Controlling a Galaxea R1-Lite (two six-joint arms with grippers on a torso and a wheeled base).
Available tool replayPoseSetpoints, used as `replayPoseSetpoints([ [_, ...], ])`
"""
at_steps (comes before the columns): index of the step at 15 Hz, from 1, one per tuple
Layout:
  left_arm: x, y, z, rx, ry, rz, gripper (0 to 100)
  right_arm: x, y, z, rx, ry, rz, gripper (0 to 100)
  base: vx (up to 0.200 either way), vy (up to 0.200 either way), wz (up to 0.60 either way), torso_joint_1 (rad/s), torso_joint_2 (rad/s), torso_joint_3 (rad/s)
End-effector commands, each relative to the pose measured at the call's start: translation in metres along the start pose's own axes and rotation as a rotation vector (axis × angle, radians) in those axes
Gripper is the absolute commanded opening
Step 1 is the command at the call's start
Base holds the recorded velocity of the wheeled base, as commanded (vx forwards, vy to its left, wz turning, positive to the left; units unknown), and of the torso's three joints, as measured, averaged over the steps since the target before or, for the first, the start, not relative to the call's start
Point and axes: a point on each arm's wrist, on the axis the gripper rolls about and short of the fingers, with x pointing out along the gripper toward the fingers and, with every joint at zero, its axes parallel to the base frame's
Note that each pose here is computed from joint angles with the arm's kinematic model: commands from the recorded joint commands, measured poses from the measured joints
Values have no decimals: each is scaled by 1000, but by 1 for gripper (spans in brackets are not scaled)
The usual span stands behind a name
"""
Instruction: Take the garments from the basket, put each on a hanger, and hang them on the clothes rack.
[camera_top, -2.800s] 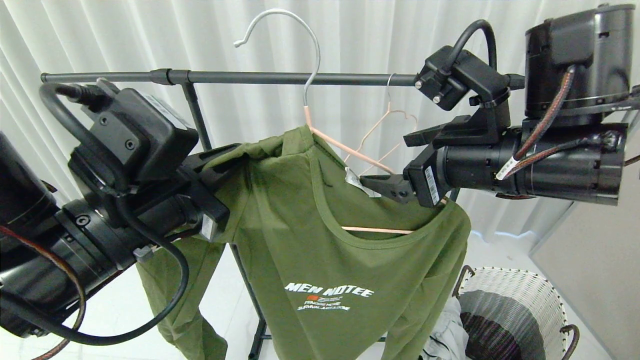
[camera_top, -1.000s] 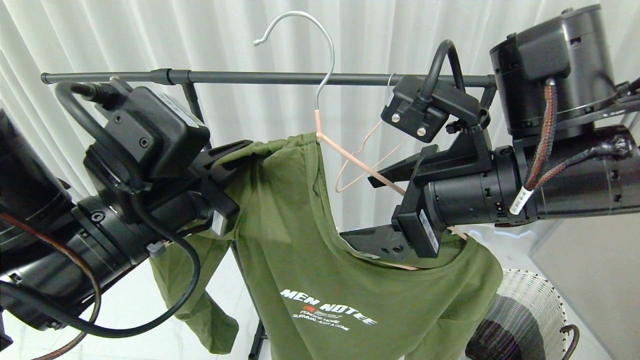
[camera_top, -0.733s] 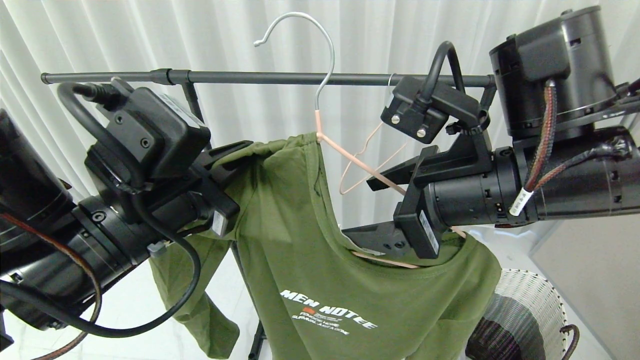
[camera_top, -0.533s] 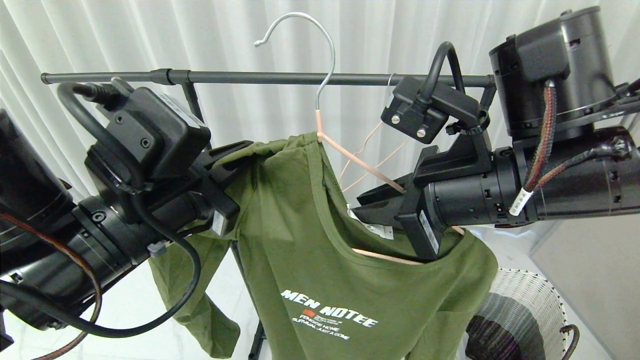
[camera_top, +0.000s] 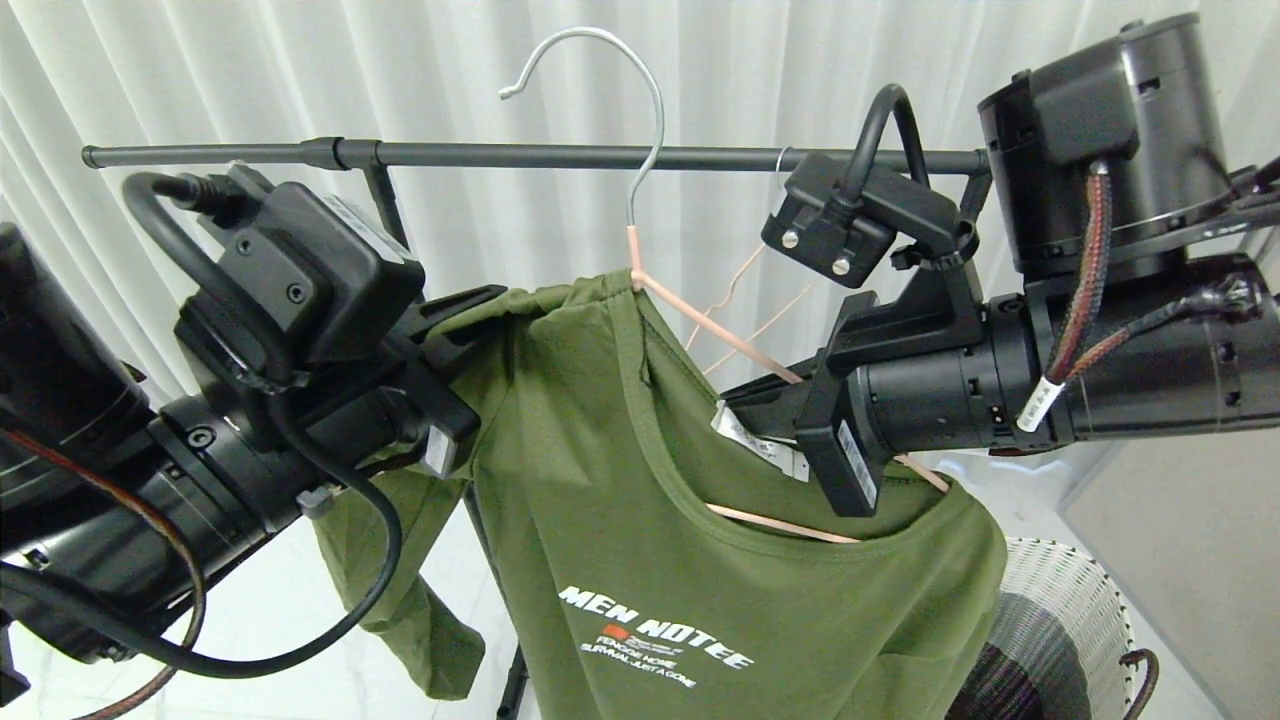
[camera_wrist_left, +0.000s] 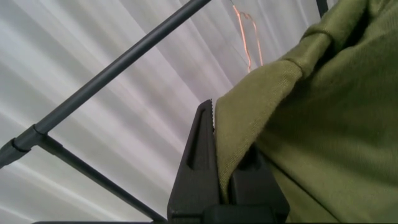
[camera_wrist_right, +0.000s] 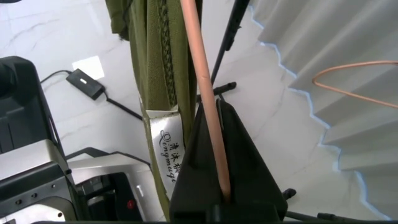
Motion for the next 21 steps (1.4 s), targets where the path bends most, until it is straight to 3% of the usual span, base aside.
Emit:
replayPoseSetpoints([
  [1,0,0,0,2,3,1,100,-1,0,0,-1,-4,0,0,0,0,0,0,0,0],
  [7,-5,-6,-11,6,43,-20,100,-6,0,0,8,-7,-8,0,0,0,0,0,0,0],
  [13,-19,-12,-24,1,86,-37,100,-18,-14,-4,27,-14,-64,0,0,0,0,0,0,0],
  [15,-27,-10,-38,-9,145,-18,100,-26,-15,-1,23,-34,-73,0,0,0,0,0,0,0],
  [17,-35,-7,-60,-81,239,18,100,-36,-13,1,18,-57,-73,0,0,0,0,0,0,0],
  [21,-41,-8,-89,-209,346,11,100,-48,-8,-3,10,-102,-73,0,0,0,0,0,0,0],
])
